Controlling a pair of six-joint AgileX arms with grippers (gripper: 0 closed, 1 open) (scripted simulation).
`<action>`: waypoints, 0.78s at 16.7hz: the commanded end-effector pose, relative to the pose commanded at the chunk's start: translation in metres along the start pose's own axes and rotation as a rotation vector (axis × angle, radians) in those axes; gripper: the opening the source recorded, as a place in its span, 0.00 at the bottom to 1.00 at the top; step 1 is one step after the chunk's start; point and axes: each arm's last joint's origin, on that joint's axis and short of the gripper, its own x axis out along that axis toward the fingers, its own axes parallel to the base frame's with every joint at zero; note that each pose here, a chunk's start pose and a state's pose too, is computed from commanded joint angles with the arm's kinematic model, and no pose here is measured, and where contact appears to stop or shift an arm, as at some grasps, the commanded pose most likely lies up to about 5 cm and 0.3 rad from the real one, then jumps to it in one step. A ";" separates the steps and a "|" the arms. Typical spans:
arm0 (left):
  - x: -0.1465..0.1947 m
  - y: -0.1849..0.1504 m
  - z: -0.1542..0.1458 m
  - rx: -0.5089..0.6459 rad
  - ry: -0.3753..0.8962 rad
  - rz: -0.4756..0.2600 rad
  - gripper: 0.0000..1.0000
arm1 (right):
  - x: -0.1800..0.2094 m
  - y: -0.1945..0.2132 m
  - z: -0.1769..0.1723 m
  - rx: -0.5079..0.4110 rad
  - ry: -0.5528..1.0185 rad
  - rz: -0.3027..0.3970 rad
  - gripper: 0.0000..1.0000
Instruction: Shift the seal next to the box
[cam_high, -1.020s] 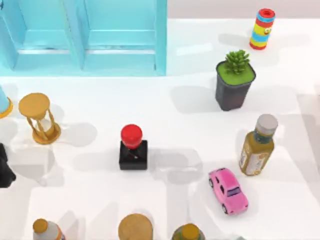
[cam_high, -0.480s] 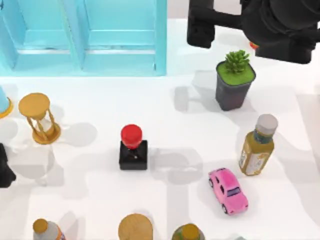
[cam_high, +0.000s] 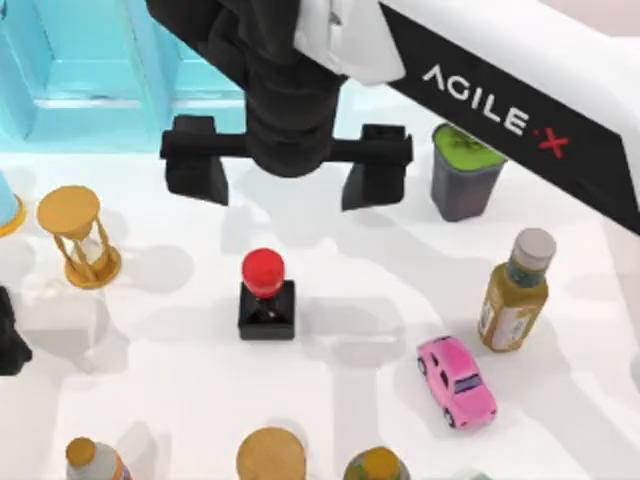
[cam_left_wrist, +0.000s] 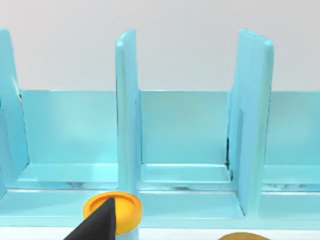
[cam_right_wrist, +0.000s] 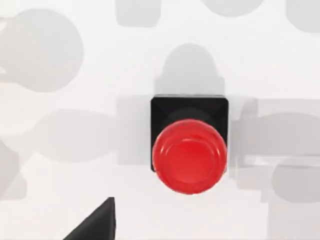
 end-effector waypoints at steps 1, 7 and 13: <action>0.000 0.000 0.000 0.000 0.000 0.000 1.00 | 0.009 0.010 -0.005 -0.003 0.017 -0.021 1.00; 0.000 0.000 0.000 0.000 0.000 0.000 1.00 | 0.031 0.030 -0.017 -0.009 0.052 -0.070 1.00; 0.000 0.000 0.000 0.000 0.000 0.000 1.00 | 0.041 0.030 -0.015 -0.009 0.052 -0.070 1.00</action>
